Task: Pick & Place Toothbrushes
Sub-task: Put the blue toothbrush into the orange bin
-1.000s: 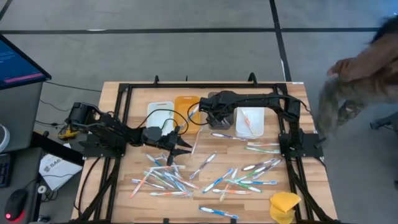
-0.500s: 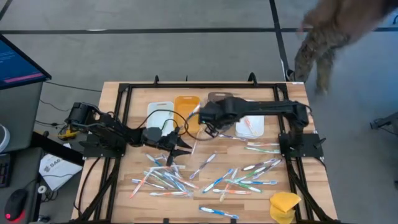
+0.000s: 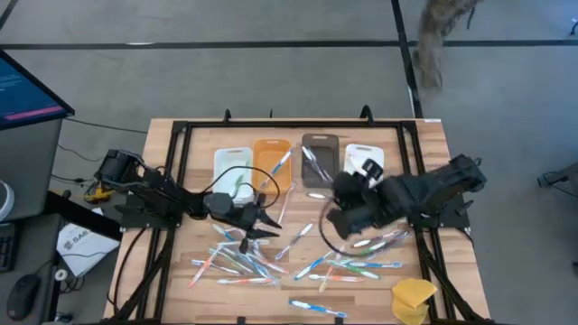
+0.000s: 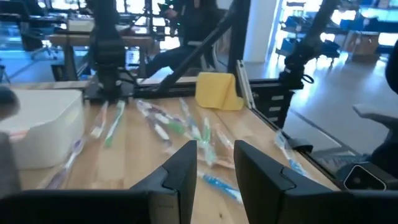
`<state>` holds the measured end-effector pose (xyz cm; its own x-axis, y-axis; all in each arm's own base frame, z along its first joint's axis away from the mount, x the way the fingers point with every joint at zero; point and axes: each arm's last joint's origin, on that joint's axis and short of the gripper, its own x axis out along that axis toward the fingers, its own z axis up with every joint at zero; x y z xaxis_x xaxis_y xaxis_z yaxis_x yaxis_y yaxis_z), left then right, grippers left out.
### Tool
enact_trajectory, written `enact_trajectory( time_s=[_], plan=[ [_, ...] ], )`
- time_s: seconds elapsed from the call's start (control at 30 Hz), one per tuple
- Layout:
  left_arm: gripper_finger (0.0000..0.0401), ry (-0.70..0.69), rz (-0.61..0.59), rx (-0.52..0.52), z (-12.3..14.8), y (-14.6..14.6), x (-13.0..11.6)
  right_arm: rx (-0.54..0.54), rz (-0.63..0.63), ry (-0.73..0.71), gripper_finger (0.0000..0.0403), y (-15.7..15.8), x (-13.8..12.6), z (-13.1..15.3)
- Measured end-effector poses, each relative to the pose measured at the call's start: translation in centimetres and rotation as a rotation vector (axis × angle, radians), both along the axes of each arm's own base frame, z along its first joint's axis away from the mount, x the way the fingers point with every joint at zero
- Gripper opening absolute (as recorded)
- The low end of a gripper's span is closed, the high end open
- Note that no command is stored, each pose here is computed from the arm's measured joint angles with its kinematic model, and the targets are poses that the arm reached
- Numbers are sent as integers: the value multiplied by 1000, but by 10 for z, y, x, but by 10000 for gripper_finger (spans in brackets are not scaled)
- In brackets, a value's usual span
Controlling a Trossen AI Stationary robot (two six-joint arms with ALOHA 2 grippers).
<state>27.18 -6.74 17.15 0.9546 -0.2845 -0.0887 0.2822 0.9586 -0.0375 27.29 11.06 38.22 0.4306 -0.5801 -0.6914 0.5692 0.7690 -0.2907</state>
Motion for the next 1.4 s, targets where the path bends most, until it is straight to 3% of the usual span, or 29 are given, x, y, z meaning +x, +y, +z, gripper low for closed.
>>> enact_trajectory(
  time_s=[0.1,0.2,0.3,0.43,0.6,0.83,1.1,1.4],
  plan=[
    [102,71,-12,24,10,-7,12,-31,38,-18,122,15,-13,-4],
    [102,226,-22,66,17,-13,21,-63,47,-29,122,27,-25,-16],
    [102,356,-45,96,29,-21,17,-99,45,-49,122,32,-36,-28],
    [102,477,-110,125,43,-37,-5,-162,42,-91,122,37,-52,-48],
    [102,499,-239,176,51,-68,-34,-218,17,-156,122,34,-69,-70],
    [102,549,-189,210,36,-89,-40,-226,-12,-161,122,26,-79,-91],
    [102,683,-139,208,3,-94,-31,-240,-9,-145,122,23,-76,-92],
    [102,713,-147,271,-3,-93,-32,-231,-22,-152,122,20,-70,-92]
  ],
)
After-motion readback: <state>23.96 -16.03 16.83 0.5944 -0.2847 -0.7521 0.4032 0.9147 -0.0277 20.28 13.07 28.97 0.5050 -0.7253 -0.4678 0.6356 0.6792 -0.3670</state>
